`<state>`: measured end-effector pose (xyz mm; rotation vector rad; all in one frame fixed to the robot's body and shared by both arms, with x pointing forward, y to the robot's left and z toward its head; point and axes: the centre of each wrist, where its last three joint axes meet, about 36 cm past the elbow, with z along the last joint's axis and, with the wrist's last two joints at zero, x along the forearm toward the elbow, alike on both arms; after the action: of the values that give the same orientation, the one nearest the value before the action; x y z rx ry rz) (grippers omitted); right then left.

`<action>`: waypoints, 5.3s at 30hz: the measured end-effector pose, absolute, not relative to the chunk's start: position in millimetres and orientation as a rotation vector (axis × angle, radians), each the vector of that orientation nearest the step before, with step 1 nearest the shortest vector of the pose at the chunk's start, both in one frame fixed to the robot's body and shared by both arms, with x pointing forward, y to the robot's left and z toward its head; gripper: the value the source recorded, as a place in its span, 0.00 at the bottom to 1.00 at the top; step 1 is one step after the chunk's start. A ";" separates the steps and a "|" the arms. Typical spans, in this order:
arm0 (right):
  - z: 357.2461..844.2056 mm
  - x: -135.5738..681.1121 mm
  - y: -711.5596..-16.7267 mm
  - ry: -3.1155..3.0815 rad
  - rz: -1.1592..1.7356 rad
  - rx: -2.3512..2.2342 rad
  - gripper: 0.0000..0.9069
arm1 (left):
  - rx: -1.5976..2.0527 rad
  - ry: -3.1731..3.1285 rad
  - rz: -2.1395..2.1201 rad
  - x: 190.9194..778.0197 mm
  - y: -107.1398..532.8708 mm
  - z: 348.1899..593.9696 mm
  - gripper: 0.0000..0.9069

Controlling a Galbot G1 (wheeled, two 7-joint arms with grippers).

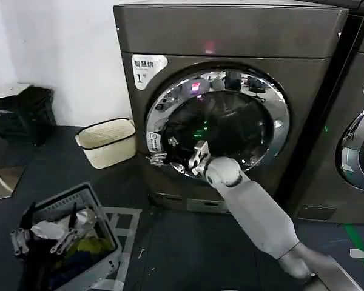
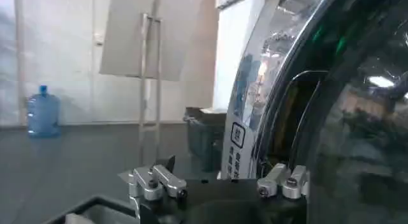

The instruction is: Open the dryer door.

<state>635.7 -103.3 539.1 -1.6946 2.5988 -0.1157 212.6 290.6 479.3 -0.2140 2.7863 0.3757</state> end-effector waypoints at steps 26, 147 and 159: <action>555.5 575.9 -169.9 2.457 0.005 -1.915 1.00 | -0.005 2.879 0.365 246.6 302.4 479.9 1.00; 558.2 -169.2 -545.9 1.485 -1.355 2.658 1.00 | 1.410 2.339 0.250 505.5 -11.1 460.8 1.00; 567.2 -216.2 -542.5 1.292 -1.459 2.785 1.00 | 1.438 2.346 0.248 521.6 -60.6 461.1 1.00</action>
<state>-216.2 -542.5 567.2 -2.3633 -1.0963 1.2377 521.6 -60.6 461.1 1.4375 2.3457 0.2484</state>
